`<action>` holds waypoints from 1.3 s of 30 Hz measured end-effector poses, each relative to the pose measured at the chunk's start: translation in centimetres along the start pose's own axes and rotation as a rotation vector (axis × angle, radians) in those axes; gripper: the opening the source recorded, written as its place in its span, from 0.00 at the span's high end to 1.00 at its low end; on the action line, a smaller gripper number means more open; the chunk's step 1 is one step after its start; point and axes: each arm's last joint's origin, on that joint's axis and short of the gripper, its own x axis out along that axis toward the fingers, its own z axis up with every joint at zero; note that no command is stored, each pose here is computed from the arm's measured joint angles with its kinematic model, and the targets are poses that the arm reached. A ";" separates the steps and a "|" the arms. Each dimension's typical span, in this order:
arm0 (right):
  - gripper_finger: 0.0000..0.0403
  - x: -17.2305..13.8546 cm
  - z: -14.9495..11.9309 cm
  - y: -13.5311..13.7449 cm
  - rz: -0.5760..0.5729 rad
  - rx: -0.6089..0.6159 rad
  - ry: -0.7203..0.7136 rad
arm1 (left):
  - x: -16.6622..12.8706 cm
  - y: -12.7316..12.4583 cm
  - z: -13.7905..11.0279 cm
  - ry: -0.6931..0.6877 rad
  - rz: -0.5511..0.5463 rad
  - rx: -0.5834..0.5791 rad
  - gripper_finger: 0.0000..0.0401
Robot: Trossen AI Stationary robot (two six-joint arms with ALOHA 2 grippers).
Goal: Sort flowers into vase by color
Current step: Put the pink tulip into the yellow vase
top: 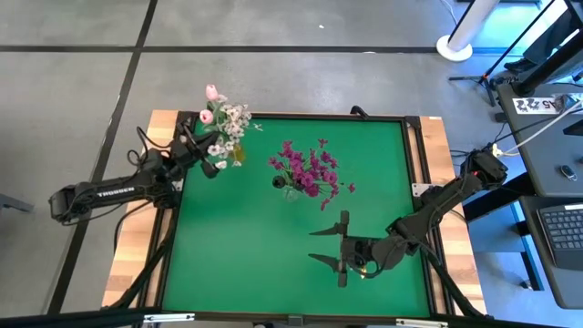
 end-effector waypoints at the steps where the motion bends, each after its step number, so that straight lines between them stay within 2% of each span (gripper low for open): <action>1: 0.39 0.0 0.0 0.0 0.000 0.003 0.000 | 0.0 0.0 0.0 -0.003 0.002 0.006 1.00; 13: 0.39 0.0 0.0 0.0 0.000 0.023 -0.001 | 0.1 0.0 0.2 -0.026 0.008 0.057 1.00; 25: 0.39 0.0 0.3 0.0 -0.001 0.045 -0.024 | 0.8 -0.4 -1.1 0.066 -0.021 0.074 1.00; 30: 0.39 0.0 0.3 0.0 0.016 0.047 -0.031 | 0.9 -0.5 -1.4 0.089 -0.014 0.039 1.00; 36: 0.39 0.0 0.4 0.0 0.016 0.046 -0.035 | 1.0 -0.3 -1.6 0.118 0.081 -0.094 1.00; 39: 0.39 0.0 0.4 0.1 0.032 0.047 -0.037 | 0.9 -0.2 -1.6 0.117 0.108 -0.119 1.00</action>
